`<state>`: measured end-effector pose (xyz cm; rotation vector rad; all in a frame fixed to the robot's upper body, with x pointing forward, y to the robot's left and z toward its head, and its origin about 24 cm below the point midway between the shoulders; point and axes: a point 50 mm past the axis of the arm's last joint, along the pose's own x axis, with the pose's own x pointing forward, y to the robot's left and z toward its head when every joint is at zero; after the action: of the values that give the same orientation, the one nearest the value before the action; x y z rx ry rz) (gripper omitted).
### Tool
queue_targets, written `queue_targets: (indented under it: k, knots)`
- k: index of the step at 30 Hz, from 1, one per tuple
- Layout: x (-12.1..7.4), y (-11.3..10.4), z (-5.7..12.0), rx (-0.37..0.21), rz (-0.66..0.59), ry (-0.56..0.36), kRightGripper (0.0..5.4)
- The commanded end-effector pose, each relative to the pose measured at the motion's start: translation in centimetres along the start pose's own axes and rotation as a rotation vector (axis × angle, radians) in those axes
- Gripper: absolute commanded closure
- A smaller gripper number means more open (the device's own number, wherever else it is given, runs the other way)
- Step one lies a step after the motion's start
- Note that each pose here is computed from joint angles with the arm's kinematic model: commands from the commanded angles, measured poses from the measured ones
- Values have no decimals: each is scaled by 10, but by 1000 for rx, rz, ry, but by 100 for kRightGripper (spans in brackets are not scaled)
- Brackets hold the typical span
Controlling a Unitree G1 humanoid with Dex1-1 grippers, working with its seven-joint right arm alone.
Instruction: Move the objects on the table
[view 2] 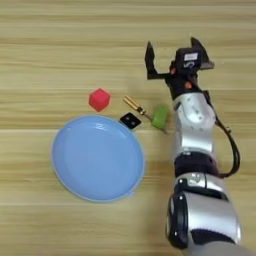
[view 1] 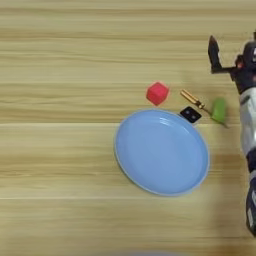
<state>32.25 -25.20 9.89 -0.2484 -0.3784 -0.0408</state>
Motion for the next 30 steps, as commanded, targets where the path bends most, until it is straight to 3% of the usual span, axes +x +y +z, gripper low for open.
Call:
queue_targets:
  k: [1,7,14,22,30]
  knots:
    - [5,4,20,-36,-30,-110,5]
    - [-5,21,16,-23,-36,-97,5]
    - [-3,37,31,14,-47,-147,5]
    - [-2,61,41,64,-45,-133,5]
    - [-16,65,40,109,-46,-100,5]
